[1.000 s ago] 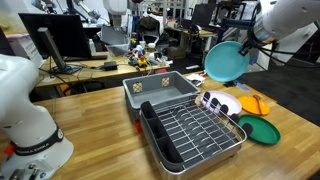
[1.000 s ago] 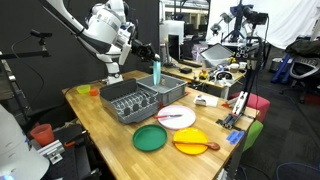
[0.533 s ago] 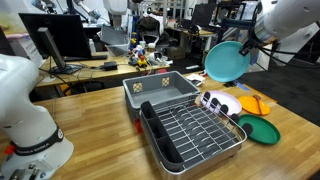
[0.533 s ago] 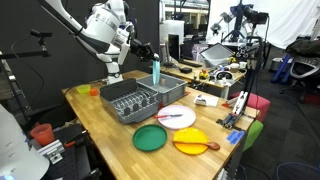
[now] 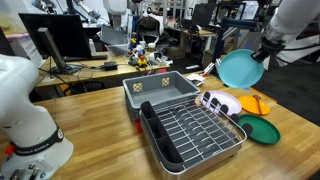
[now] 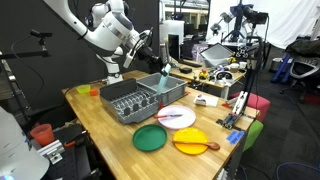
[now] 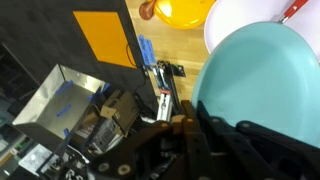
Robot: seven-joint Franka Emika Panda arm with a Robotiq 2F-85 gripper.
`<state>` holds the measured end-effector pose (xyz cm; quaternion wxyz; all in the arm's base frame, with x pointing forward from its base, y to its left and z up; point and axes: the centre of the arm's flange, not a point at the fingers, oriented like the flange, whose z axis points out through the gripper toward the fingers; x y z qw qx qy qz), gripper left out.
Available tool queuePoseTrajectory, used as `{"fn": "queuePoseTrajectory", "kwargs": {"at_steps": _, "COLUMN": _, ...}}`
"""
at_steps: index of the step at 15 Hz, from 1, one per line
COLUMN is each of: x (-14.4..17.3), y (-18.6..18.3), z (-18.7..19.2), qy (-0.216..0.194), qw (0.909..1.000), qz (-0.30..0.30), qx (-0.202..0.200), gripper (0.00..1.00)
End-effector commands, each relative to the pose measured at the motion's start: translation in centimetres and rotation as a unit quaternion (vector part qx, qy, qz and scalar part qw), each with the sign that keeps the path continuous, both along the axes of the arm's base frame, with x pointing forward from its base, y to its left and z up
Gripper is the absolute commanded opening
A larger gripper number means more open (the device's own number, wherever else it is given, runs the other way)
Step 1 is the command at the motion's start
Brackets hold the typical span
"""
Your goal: Put the blue plate on the table
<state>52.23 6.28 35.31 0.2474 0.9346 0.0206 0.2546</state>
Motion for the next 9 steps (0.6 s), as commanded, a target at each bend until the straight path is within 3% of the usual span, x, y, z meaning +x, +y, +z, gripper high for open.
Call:
{"fn": "queuePoseTrajectory", "kwargs": {"at_steps": 1, "x": 0.1, "y": -3.4, "z": 0.1, "qy": 0.018, "qw": 0.9942, "qz": -0.072, "qx": 0.077, "gripper": 0.01}}
{"fn": "queuePoseTrajectory", "kwargs": {"at_steps": 3, "x": -0.1, "y": -5.0, "z": -0.5, "qy": 0.029, "qw": 0.9843, "qz": -0.129, "qx": 0.116, "gripper": 0.01}}
{"fn": "queuePoseTrajectory", "kwargs": {"at_steps": 4, "x": 0.1, "y": -4.5, "z": -0.5, "qy": 0.023, "qw": 0.9906, "qz": -0.107, "qx": 0.083, "gripper": 0.01}}
{"fn": "queuePoseTrajectory", "kwargs": {"at_steps": 5, "x": 0.1, "y": -4.7, "z": -0.6, "qy": 0.026, "qw": 0.9898, "qz": -0.111, "qx": 0.086, "gripper": 0.05}}
{"fn": "queuePoseTrajectory", "kwargs": {"at_steps": 9, "x": 0.1, "y": -4.3, "z": -0.6, "qy": 0.025, "qw": 0.9902, "qz": -0.107, "qx": 0.086, "gripper": 0.05}}
